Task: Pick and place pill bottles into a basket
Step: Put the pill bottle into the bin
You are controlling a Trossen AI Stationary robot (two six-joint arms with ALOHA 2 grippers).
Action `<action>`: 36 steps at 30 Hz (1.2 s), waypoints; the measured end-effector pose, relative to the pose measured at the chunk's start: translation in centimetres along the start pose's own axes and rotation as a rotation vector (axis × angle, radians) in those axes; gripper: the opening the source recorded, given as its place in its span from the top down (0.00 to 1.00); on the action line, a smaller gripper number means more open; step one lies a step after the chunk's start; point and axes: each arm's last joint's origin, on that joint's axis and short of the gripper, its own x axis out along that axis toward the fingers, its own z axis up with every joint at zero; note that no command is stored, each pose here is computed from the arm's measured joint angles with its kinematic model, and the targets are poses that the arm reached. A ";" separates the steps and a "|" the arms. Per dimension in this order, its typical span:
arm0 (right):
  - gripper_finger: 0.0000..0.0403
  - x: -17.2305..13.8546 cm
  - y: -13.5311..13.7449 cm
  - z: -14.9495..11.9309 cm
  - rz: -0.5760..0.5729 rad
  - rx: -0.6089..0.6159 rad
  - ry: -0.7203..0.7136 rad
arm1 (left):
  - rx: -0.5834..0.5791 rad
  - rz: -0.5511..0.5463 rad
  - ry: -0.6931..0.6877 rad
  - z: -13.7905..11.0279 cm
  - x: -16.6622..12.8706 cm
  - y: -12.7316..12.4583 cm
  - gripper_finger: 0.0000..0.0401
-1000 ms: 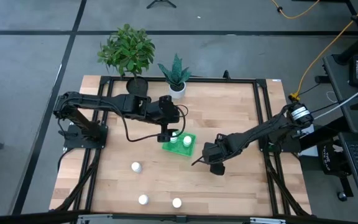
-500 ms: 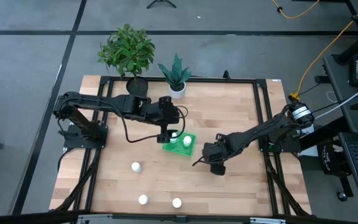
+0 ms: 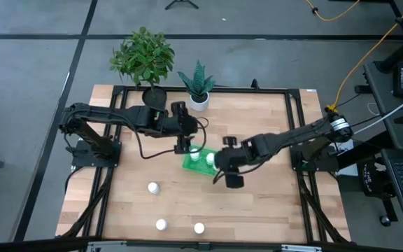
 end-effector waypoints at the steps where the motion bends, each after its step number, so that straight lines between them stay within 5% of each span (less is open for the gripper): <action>1: 0.58 -0.1 -0.4 0.4 -0.004 -0.008 -0.028 | -0.001 0.027 0.000 -0.1 -0.5 0.3 0.20; 6: 0.58 0.7 -2.5 1.7 -0.010 -0.024 -0.117 | -0.047 0.124 -0.058 -0.4 -3.3 2.0 0.20; 16: 0.58 6.5 -2.7 1.8 0.104 -0.051 -0.035 | -0.212 0.201 -0.162 -2.0 -8.0 4.5 0.20; 26: 0.58 10.3 -3.0 0.9 0.152 -0.070 0.058 | -0.243 0.202 -0.175 -2.3 -8.5 4.7 0.20; 36: 0.57 10.7 -4.2 0.8 0.197 -0.034 0.064 | -0.239 0.189 -0.166 -2.5 -8.2 4.4 0.20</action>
